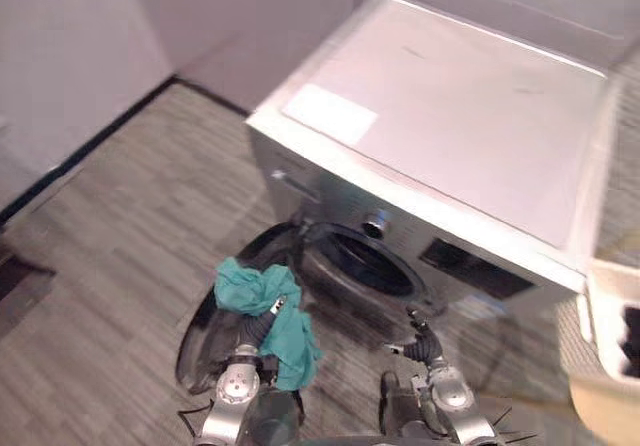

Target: Pick up the laundry basket with both hands and put the clothes into the washing machine.

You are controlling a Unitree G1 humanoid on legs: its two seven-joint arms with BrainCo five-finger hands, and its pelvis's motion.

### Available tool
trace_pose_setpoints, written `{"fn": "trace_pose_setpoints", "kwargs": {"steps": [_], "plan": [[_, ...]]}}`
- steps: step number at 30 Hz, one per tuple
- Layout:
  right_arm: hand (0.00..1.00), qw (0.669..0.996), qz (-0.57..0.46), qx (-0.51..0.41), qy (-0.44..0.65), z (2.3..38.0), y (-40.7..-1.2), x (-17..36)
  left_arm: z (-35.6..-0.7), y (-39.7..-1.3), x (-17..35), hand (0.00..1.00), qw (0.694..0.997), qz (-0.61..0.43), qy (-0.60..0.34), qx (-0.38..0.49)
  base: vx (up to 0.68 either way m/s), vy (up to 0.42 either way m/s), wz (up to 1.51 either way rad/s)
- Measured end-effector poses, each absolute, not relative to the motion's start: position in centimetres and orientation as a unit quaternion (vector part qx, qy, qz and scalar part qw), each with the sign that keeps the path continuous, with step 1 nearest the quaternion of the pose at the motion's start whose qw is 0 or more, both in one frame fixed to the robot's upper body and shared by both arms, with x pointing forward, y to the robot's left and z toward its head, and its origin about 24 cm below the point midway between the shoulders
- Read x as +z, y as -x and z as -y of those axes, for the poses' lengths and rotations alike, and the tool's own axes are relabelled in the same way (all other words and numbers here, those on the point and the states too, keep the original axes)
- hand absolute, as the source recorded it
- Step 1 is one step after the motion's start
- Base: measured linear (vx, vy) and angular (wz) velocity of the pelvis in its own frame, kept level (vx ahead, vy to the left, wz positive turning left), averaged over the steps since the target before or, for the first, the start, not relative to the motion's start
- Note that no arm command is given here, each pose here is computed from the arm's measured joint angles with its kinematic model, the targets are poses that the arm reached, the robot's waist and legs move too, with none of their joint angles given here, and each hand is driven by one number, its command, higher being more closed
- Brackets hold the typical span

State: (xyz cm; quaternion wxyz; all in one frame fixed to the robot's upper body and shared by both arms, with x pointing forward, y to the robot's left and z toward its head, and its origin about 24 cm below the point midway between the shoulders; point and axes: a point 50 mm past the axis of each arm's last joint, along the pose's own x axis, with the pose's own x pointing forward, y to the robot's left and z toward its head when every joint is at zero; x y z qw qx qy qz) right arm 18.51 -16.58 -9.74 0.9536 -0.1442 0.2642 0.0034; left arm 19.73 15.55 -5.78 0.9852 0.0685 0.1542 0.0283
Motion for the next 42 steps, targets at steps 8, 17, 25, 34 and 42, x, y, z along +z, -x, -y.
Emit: {"fn": "trace_pose_setpoints", "kwargs": {"steps": [8, 17, 25, 34, 42], "plan": [[0.0, 0.946, -0.285, -0.004, 0.156, 17.7, -17.7, -10.3, -15.9, -19.8, -5.6, 1.0, 0.985, -0.152, -0.042, 0.066, 0.17, -0.107, -0.77], [0.0, 0.954, -0.255, -0.042, 0.152, 18.6, -19.7, -9.1, -16.7, -20.7, -5.1, 1.0, 0.984, -0.144, -0.055, 0.087, 0.09, 0.09, -0.47], [0.0, 0.97, -0.196, -0.072, 0.128, 18.5, -23.4, -6.6, -16.4, -25.6, 0.2, 1.0, 0.99, -0.02, -0.037, 0.138, -0.21, 0.011, 0.13], [0.0, 0.988, -0.069, -0.098, 0.099, 16.9, -28.1, -0.9, -14.7, -28.7, 3.6, 1.0, 0.991, 0.044, -0.005, 0.128, -0.14, -0.034, 0.17], [0.0, 0.993, 0.013, -0.104, 0.061, 15.6, -28.5, 2.7, -13.0, -31.4, 10.4, 1.0, 0.981, 0.163, 0.017, 0.101, -0.02, -0.04, 0.02]]}}
